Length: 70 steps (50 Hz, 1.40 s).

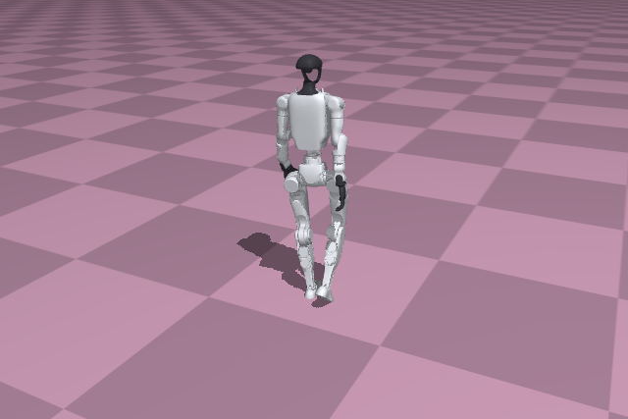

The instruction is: Walk run

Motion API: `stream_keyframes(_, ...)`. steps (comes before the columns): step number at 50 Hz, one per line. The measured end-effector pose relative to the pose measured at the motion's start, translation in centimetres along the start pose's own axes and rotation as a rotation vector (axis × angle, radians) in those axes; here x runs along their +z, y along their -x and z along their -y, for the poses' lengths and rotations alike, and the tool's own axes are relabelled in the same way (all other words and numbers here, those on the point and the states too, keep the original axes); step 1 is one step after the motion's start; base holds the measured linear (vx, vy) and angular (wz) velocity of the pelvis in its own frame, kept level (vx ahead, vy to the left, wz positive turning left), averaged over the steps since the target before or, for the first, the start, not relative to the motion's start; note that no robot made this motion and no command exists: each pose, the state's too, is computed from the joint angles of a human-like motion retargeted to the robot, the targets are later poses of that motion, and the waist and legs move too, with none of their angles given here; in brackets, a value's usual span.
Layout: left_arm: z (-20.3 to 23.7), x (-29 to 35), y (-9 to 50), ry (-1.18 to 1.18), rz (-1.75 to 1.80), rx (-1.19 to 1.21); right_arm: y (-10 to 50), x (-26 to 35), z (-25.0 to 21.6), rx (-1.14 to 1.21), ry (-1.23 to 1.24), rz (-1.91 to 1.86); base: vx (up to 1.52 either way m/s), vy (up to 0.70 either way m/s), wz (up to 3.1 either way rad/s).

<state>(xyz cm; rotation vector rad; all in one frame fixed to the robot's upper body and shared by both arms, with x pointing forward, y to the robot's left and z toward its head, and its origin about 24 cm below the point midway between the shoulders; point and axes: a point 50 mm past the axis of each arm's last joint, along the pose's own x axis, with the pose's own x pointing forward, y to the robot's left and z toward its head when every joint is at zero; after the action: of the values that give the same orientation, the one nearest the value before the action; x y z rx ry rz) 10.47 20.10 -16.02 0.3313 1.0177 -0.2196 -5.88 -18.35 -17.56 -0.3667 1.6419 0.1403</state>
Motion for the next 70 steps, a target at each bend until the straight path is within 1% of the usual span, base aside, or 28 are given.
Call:
stream_keyframes(4,-1.3,6.4,-1.3,-0.147,0.201,-0.017,0.4,-2.3,-1.7,0.171,-0.071,-0.032,0.65,-0.16,1.97)
stream_keyframes(7,-1.9,9.6,-1.6,-0.260,0.287,-0.011,0.7,-3.7,-2.5,0.244,-0.108,-0.073,0.60,-0.24,1.07)
stream_keyframes(10,-2.1,10.9,-1.6,-0.317,0.314,-0.015,0.9,-4.5,-2.5,0.265,-0.111,-0.096,0.63,-0.27,0.66)
stream_keyframes(13,-2.1,10.5,-1.5,-0.299,0.319,-0.025,0.8,-4.7,-1.7,0.242,-0.090,-0.104,0.76,-0.34,0.14)
stream_keyframes(16,-2.2,8.8,-1.4,-0.265,0.268,-0.035,0.6,-4.1,-0.7,0.199,-0.095,-0.093,0.66,-0.30,0.11)
stream_keyframes(19,-1.8,5.7,-1.2,-0.253,0.152,-0.068,0.4,-3.3,-0.2,0.147,-0.152,-0.062,0.82,-0.41,0.91)
stream_keyframes(22,-0.8,1.3,-0.5,-0.256,-0.023,-0.114,0.4,-3.0,0.1,0.116,-0.234,-0.041,0.91,-0.50,1.16)
stream_keyframes(26,1.2,-4.9,1.7,-0.233,-0.259,-0.135,0.2,-1.8,1.0,0.136,-0.303,-0.034,0.75,-0.37,0.36)
stream_keyframes(28,1.7,-7.5,3.1,-0.209,-0.346,-0.144,0.1,-0.1,1.7,0.135,-0.290,0.001,0.81,-0.44,0.05)
stream_keyframes(32,3.1,-11.7,5.9,-0.195,-0.473,-0.196,-0.1,5.1,4.1,0.065,-0.228,0.160,0.61,-0.41,0.02)
stream_keyframes(40,4.7,-17.4,11.1,-0.079,-0.678,-0.224,2.9,16.0,9.9,-0.210,-0.117,0.603,0.64,-0.36,-1.06)
stream_keyframes(43,5.5,-18.4,12.3,-0.001,-0.718,-0.217,4.5,18.5,11.8,-0.292,-0.112,0.708,0.75,-0.25,-0.85)
stream_keyframes(47,6.2,-19.3,13.5,0.070,-0.750,-0.222,5.4,19.7,13.2,-0.328,-0.118,0.756,0.63,-0.17,-0.96)
stream_keyframes(50,6.2,-19.8,14.2,0.066,-0.773,-0.232,5.0,19.1,13.0,-0.298,-0.115,0.723,0.81,-0.15,-0.60)
stream_keyframes(53,5.8,-20.1,14.5,0.034,-0.802,-0.240,3.6,17.1,11.8,-0.230,-0.082,0.635,1.00,-0.10,-0.77)
stream_keyframes(57,5.0,-19.7,14.0,0.025,-0.809,-0.228,1.5,12.8,8.6,-0.108,0.005,0.440,0.99,-0.09,-1.02)
stream_keyframes(60,3.6,-18.2,12.0,0.034,-0.762,-0.199,0.4,9.3,6.0,-0.021,0.072,0.280,0.85,-0.08,-0.17)
stream_keyframes(65,-0.2,-12.2,6.3,-0.029,-0.588,-0.122,-0.1,4.9,3.0,0.134,0.154,0.122,0.77,-0.08,-0.13)
stream_keyframes(70,-4.1,-2.5,1.0,-0.191,-0.289,-0.033,0.0,0.5,0.7,0.199,0.070,0.037,0.66,-0.04,0.73)
